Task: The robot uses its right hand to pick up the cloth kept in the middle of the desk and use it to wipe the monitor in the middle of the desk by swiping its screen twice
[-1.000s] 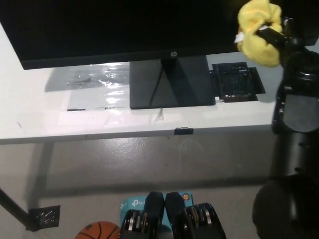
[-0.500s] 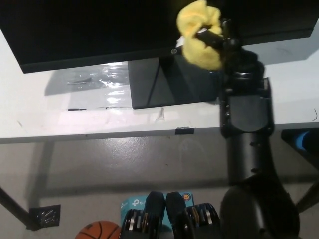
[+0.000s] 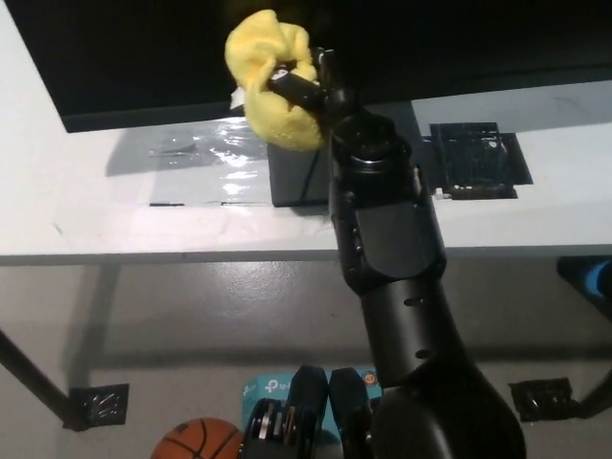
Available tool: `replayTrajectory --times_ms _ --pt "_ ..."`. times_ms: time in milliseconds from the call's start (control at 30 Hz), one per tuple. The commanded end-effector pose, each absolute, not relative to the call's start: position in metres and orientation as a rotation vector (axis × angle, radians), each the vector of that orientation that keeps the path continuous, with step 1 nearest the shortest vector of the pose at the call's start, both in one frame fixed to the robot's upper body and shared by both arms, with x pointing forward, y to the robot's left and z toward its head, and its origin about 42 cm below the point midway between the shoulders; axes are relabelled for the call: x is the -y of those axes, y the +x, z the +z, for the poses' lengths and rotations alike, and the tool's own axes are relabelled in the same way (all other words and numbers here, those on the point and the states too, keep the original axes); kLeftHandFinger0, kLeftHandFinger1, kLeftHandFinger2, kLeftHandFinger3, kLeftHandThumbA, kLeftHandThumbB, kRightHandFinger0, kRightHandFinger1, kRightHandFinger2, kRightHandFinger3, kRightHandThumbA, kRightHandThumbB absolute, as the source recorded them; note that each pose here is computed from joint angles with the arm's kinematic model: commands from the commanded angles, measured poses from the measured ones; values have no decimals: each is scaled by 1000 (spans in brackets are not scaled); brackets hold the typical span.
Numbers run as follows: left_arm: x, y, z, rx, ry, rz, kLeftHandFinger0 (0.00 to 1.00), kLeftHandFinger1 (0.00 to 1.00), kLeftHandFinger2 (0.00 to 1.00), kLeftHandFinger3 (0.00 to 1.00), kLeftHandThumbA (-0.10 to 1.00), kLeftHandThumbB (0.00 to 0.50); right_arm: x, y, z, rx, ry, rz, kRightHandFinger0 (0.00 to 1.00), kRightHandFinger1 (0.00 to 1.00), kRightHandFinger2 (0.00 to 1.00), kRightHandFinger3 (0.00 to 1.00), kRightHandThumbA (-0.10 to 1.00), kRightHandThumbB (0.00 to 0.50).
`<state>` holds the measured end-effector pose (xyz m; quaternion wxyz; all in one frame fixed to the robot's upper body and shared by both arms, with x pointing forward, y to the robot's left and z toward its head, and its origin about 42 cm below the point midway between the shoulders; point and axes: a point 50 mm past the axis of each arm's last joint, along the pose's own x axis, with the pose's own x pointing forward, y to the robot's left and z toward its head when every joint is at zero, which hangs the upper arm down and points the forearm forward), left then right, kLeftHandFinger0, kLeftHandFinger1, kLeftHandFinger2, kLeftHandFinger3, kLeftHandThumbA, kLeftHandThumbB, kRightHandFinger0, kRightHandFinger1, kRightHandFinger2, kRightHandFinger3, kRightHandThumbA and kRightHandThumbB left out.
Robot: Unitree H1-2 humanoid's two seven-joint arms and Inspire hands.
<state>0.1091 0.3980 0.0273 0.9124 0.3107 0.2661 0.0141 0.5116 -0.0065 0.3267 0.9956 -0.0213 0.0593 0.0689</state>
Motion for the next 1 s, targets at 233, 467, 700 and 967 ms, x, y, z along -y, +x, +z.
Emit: replayTrajectory --times_ms 233,467,700,967 --pt "-403 104 39 -526 649 42 574 578 707 929 133 10 33 505 347 29 -114 163 0 0 248 94 -100 54" --pt "-406 105 35 -511 647 41 543 558 698 907 68 7 102 484 312 65 -216 160 0 0 208 97 -100 78" --pt "-407 104 36 -516 656 39 567 578 708 909 94 6 179 464 288 60 -383 114 0 0 228 44 -100 81" --pt "-418 95 44 -521 657 79 542 558 692 919 110 13 253 474 280 -24 -584 -28 0 20 361 152 -100 0"
